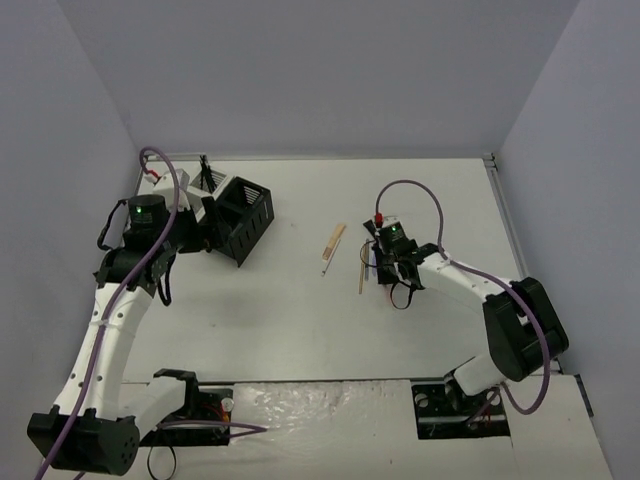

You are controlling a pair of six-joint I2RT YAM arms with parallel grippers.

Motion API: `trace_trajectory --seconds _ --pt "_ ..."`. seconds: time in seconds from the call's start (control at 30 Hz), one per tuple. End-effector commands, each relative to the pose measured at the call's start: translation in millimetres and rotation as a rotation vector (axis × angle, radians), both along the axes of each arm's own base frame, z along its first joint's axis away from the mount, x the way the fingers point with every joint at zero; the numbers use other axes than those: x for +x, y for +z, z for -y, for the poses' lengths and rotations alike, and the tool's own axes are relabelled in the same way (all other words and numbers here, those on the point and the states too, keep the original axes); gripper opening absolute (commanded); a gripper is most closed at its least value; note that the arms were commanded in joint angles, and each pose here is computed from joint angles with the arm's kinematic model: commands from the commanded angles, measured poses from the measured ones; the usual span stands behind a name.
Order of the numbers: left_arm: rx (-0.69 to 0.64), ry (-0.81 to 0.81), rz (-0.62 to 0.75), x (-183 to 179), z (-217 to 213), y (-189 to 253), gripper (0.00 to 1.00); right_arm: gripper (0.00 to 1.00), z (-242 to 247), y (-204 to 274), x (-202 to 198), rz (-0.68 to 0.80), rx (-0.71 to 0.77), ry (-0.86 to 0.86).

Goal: Organize the makeup

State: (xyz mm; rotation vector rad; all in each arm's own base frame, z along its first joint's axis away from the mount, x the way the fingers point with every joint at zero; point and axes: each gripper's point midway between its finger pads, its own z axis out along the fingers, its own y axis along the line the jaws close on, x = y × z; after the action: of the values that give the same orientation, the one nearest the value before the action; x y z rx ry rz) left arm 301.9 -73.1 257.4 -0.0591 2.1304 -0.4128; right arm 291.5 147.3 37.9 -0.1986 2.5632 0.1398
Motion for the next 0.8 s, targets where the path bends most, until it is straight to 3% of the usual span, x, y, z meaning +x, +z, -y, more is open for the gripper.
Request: trace_trajectory --seconds 0.0,0.2,0.37,0.77 --pt "-0.184 -0.116 0.091 -0.1 48.5 43.1 0.97 0.01 -60.6 93.4 11.9 0.300 0.140 0.173" --pt "-0.305 -0.267 0.082 -15.7 112.8 61.7 0.97 0.00 -117.9 165.0 -5.4 0.560 0.313 0.376" --pt "-0.354 -0.364 0.066 -26.2 158.3 65.8 0.96 0.00 -144.4 204.6 -23.8 0.692 0.456 0.493" --pt "-0.389 -0.470 0.018 -33.1 212.5 56.3 0.78 0.00 -160.2 225.1 -39.6 0.746 0.550 0.575"
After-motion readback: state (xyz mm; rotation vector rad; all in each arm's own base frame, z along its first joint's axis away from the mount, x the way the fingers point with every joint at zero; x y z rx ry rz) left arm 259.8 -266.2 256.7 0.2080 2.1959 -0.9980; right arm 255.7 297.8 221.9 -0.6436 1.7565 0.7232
